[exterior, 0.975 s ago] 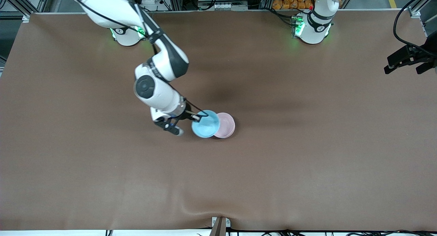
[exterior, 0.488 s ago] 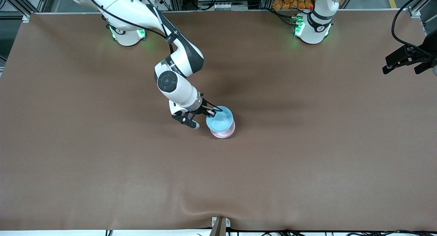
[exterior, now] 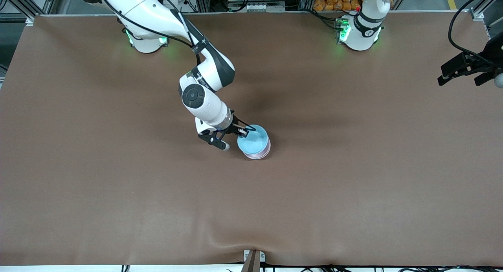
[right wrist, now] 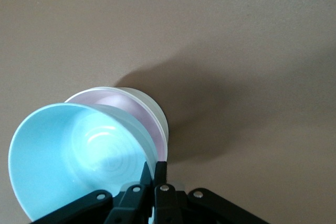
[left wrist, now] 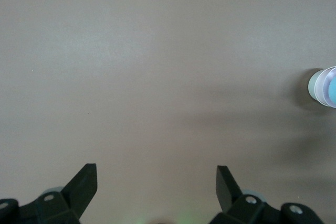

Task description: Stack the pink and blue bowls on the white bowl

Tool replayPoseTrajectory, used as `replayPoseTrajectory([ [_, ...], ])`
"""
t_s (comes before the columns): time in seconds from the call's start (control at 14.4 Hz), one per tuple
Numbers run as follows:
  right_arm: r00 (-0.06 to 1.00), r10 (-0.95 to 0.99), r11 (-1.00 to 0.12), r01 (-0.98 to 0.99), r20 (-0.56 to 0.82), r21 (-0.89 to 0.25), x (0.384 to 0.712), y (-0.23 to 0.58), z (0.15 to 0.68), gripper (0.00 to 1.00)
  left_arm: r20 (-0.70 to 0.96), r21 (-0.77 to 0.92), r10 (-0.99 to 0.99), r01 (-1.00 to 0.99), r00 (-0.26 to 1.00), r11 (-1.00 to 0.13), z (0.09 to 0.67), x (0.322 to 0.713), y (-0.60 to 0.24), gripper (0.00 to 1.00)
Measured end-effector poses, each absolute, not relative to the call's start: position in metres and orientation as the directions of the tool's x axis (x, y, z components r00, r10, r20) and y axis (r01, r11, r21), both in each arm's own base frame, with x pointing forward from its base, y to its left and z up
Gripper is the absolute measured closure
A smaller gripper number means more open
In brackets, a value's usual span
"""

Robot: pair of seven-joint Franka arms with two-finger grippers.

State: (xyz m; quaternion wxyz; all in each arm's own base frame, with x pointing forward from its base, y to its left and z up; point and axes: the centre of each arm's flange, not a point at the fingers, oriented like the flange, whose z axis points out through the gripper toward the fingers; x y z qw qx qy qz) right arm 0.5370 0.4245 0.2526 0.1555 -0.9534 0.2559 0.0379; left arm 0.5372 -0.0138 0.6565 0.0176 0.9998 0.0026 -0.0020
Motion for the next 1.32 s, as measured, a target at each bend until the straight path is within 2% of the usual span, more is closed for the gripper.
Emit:
replayPoseTrajectory([
  [0.07,0.866,-0.477,-0.820,-0.501,-0.152,-0.276,0.537,0.424,0.250,0.97,-0.005,0.035,0.007,0.007,1.000,-0.999,0.656,0.537,-0.013,0.00],
  [0.14,0.865,-0.478,-0.820,-0.502,-0.153,-0.274,0.537,0.424,0.248,0.91,-0.005,0.035,0.008,0.008,1.000,-0.999,0.656,0.538,-0.012,0.00],
  [0.42,0.863,-0.484,-0.816,-0.504,-0.144,-0.284,0.542,0.423,0.250,0.51,-0.005,0.035,0.010,0.010,1.000,-0.999,0.656,0.538,-0.011,0.00],
  [0.77,0.858,-0.501,-0.818,-0.511,-0.111,-0.263,0.582,0.364,0.310,0.01,-0.006,0.035,0.010,0.011,1.000,-0.999,0.656,0.538,-0.011,0.00],
  [1.11,0.905,-0.414,-0.880,-0.426,-0.100,-0.212,0.627,0.215,0.372,0.00,-0.006,0.035,0.007,0.007,1.000,-0.999,0.655,0.538,-0.013,0.00],
  [1.32,0.936,-0.345,-0.919,-0.352,-0.069,-0.177,0.637,0.131,0.402,0.00,-0.006,0.035,0.006,0.006,1.000,-0.999,0.655,0.538,-0.014,0.00],
])
